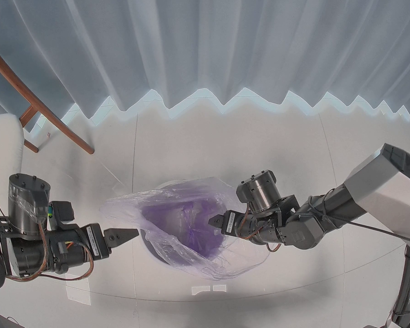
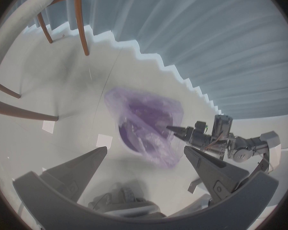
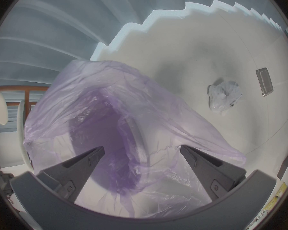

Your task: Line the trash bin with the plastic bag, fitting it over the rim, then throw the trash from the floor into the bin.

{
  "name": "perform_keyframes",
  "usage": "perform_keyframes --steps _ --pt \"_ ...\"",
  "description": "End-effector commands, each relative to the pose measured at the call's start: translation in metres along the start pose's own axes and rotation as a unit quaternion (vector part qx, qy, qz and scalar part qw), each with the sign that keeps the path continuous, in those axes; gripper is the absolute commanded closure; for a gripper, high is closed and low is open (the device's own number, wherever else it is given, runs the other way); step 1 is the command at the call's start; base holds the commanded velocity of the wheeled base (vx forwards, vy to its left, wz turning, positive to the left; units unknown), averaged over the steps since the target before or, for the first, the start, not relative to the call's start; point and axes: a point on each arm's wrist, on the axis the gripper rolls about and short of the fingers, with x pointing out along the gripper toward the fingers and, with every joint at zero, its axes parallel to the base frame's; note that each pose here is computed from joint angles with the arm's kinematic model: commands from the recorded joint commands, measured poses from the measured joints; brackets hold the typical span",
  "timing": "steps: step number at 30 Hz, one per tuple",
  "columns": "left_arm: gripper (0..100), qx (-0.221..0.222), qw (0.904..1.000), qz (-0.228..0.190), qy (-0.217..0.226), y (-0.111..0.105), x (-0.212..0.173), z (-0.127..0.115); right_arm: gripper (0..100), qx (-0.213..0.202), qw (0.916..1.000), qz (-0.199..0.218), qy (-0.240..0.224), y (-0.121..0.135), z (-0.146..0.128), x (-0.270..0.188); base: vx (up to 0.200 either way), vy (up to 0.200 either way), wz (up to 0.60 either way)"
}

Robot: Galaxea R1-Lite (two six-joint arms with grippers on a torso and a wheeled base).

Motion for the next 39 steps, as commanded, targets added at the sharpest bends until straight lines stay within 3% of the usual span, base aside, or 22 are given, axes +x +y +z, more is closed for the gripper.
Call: perform_keyframes --steps 1,13,14,23,30,32,33,35,36,37,39 --pt "0 -0.022 0.9977 -0.003 -0.064 0.004 -0.005 0.023 0 -0.001 0.9995 -0.028 0.012 0.001 0.005 0.025 0.000 0.000 0.00" --pt "0 -0.054 0.9869 0.011 -0.152 0.019 -0.029 0.044 0 -0.040 0.9974 -0.054 0.027 0.002 -0.011 0.063 0.000 0.000 0.00" --pt "0 -0.060 0.9850 0.018 -0.161 0.023 -0.032 0.046 100 -0.039 0.9975 -0.053 0.025 0.002 -0.010 0.065 0.000 0.000 0.00" --pt "0 -0.077 0.9762 0.025 -0.201 0.038 -0.045 0.053 100 -0.045 0.9985 -0.032 0.005 0.022 -0.003 0.054 0.000 0.000 0.00" --pt "0 -0.071 0.9742 -0.011 -0.214 0.034 -0.048 0.056 100 -0.055 0.9983 -0.016 -0.009 0.029 0.007 0.010 0.000 0.000 0.00" --pt "0 -0.064 0.9701 -0.032 -0.232 0.030 -0.053 0.059 100 -0.102 0.9945 -0.008 -0.019 0.027 0.014 -0.032 0.000 0.000 0.00" --pt "0 -0.064 0.9701 -0.032 -0.232 0.030 -0.053 0.059 100 -0.102 0.9945 -0.008 -0.019 0.027 0.014 -0.032 0.000 0.000 0.00" --pt "0 -0.052 0.9656 -0.057 -0.248 0.026 -0.056 0.062 100 -0.165 0.9861 -0.016 -0.006 0.012 0.009 -0.075 0.000 0.000 0.00" --pt "0 -0.052 0.9656 -0.057 -0.248 0.026 -0.056 0.062 100 -0.165 0.9861 -0.016 -0.006 0.012 0.009 -0.075 0.000 0.000 0.00" --pt "0 -0.042 0.9597 -0.076 -0.267 0.022 -0.058 0.065 100 -0.200 0.9796 -0.019 0.008 -0.002 -0.001 -0.102 0.000 0.000 0.00" --pt "0 -0.025 0.9534 -0.106 -0.281 0.014 -0.061 0.068 100 -0.227 0.9736 -0.012 0.020 -0.016 -0.013 -0.126 0.000 0.000 0.00"
